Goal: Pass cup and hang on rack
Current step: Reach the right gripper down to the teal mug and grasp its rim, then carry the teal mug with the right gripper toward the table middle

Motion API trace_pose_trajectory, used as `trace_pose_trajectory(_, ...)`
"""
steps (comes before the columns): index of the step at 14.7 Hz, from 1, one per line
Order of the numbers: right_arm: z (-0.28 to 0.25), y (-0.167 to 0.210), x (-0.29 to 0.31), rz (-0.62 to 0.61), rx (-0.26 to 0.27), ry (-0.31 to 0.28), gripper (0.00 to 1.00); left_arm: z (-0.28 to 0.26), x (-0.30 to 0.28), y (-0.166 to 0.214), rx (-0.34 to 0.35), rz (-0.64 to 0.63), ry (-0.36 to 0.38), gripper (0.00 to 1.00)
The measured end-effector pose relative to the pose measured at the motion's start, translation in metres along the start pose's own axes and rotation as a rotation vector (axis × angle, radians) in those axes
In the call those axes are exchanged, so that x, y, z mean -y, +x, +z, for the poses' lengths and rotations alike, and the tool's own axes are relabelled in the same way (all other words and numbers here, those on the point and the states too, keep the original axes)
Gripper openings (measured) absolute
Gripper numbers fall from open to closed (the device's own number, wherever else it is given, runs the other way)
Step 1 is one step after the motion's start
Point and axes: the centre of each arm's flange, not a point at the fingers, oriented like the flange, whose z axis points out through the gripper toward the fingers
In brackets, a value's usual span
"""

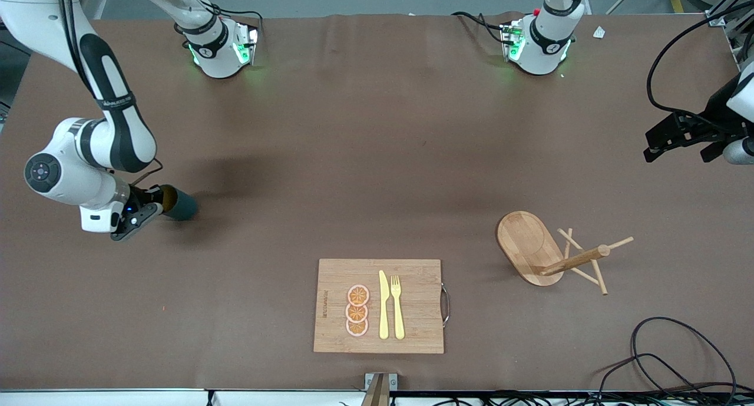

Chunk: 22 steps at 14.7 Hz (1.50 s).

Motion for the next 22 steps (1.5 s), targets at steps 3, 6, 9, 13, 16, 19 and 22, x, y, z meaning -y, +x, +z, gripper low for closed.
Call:
trace_pose_trajectory(3, -0.034, 0.046, 0.068, 0.134, 0.006, -0.006, 0.04, 0.0, 0.0, 0.0, 0.0, 0.0, 0.0, 1.0)
trace_pose_trajectory(6, -0.05, 0.096, 0.158, 0.251, -0.004, -0.027, 0.04, 0.0, 0.0, 0.0, 0.0, 0.0, 0.0, 1.0)
trace_pose_trajectory(9, -0.058, 0.136, 0.246, 0.378, -0.034, -0.034, 0.04, 0.0, 0.0, 0.0, 0.0, 0.0, 0.0, 1.0)
trace_pose_trajectory(13, -0.066, 0.184, 0.343, 0.442, -0.075, 0.054, 0.04, 0.0, 0.0, 0.0, 0.0, 0.0, 0.0, 1.0)
trace_pose_trajectory(16, -0.053, 0.226, 0.397, 0.53, -0.087, 0.062, 0.04, 0.0, 0.0, 0.0, 0.0, 0.0, 0.0, 1.0)
trace_pose_trajectory(19, -0.03, 0.258, 0.437, 0.607, -0.087, 0.062, 0.04, 0.0, 0.0, 0.0, 0.0, 0.0, 0.0, 1.0)
trace_pose_trajectory(22, -0.012, 0.273, 0.454, 0.684, -0.082, 0.06, 0.04, 0.0, 0.0, 0.0, 0.0, 0.0, 0.0, 1.0)
